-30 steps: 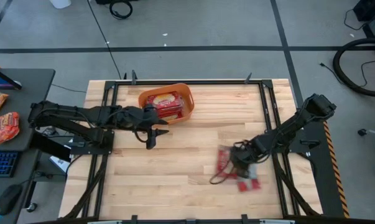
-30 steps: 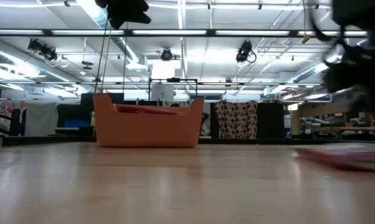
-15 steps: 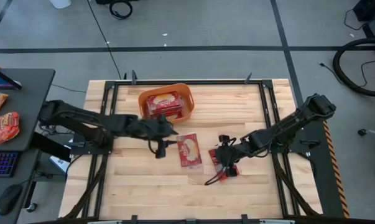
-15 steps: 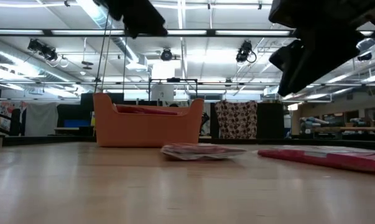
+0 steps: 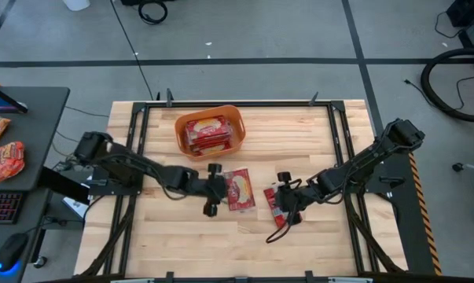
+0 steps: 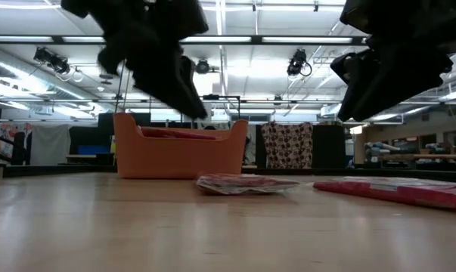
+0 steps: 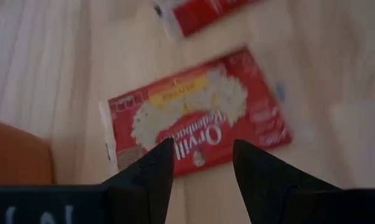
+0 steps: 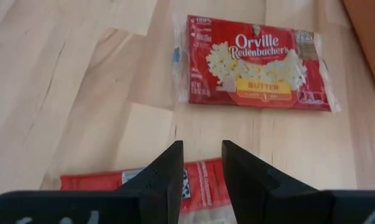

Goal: Sort popcorn bags into baskets
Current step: Put the popcorn bag into the orange bin

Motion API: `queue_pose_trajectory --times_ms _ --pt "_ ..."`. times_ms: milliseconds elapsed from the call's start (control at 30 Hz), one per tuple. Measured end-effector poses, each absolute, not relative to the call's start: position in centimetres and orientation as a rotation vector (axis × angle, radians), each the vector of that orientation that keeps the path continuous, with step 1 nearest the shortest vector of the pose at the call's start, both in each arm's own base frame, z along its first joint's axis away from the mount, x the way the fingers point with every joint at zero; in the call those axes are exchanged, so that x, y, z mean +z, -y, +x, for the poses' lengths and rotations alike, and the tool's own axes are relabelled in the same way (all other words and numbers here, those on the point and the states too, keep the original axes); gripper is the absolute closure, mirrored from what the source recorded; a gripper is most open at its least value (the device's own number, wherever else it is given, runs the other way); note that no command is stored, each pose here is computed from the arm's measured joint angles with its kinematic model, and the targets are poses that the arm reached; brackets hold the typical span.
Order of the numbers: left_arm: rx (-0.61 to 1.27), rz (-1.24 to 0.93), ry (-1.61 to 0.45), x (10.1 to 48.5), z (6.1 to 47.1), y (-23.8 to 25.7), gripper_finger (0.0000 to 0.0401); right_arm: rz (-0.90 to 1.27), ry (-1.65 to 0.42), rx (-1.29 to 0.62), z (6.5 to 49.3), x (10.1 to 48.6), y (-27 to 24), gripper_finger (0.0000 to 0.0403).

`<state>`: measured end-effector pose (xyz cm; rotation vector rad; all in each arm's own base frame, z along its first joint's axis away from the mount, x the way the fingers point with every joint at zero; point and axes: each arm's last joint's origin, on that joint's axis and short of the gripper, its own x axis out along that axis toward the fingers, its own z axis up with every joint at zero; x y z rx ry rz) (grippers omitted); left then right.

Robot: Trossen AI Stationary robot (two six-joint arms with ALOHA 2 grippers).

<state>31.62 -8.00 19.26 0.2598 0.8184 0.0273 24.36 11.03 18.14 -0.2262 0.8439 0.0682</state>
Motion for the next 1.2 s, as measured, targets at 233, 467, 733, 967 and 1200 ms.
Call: queue_pose_trajectory --times_ms 233,467,733,967,1200 --pt "0.036 0.693 -0.918 15.8 31.7 10.0 0.0232 -0.178 -0.833 0.054 24.5 18.2 -11.1 0.0288" --pt "-0.057 1.157 -0.962 13.3 31.7 11.9 0.0231 -0.160 -0.832 0.050 24.5 18.2 -11.1 0.0288" --pt "-0.068 1.217 -0.974 10.9 32.9 11.3 0.0232 -0.153 -0.818 0.051 24.6 18.3 -11.1 0.0288" --pt "-0.064 1.169 -0.985 10.7 33.5 10.0 0.0258 -0.152 -0.815 0.051 24.6 18.3 -11.1 0.0288" --pt "-0.051 1.104 -0.977 10.8 33.7 10.0 0.0379 -0.152 -0.815 0.051 24.6 18.3 -11.1 0.0288"
